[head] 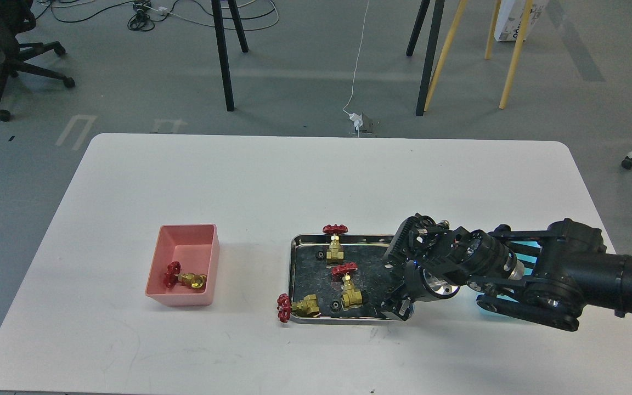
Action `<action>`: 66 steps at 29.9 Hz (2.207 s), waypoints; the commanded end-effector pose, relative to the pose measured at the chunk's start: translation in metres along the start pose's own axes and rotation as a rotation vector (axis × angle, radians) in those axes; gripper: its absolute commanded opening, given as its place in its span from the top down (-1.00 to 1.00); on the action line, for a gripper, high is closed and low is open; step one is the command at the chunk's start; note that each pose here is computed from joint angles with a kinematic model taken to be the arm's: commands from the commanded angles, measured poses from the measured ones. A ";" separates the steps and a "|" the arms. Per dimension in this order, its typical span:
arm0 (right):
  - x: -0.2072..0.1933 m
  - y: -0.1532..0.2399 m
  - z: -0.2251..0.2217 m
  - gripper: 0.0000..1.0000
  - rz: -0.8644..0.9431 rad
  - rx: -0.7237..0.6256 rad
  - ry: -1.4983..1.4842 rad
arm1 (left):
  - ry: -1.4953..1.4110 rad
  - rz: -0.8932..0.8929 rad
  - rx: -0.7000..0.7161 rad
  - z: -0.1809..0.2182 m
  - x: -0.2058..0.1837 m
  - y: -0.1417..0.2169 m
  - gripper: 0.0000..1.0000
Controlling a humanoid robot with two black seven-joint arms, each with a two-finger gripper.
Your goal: Place valve in pink box and gear in blue box
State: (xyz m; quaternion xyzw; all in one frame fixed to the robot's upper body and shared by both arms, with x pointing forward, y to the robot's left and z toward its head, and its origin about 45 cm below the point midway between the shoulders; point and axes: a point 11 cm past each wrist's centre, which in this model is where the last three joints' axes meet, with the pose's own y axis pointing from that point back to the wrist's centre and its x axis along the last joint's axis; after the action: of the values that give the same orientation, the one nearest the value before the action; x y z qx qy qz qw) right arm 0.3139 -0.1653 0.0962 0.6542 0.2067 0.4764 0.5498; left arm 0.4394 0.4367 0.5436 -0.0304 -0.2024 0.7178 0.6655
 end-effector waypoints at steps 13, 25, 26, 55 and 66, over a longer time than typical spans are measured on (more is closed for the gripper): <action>0.010 -0.003 -0.004 0.66 0.019 -0.048 0.008 | -0.002 0.014 0.010 -0.002 0.006 -0.001 -1.00; 0.051 0.039 0.044 0.83 0.191 -0.116 -0.181 | -0.001 0.015 0.010 -0.001 0.006 -0.003 -1.00; 0.044 0.049 0.055 0.83 0.195 -0.132 -0.210 | -0.002 0.014 0.008 0.000 0.006 -0.003 -1.00; 0.019 0.011 0.000 -0.27 0.116 -0.031 -0.225 | 0.006 0.038 0.015 -0.001 0.013 -0.006 -1.00; 0.015 -0.002 -0.006 -0.15 0.093 -0.032 -0.233 | 0.004 0.040 0.015 0.000 0.014 -0.006 -1.00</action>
State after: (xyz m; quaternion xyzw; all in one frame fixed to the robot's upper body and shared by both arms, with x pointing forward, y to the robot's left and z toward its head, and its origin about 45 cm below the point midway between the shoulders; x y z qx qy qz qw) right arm 0.3158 -0.1504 0.1014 0.7060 0.1041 0.4261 0.5560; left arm 0.4436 0.4507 0.5480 -0.0310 -0.1947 0.7325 0.6516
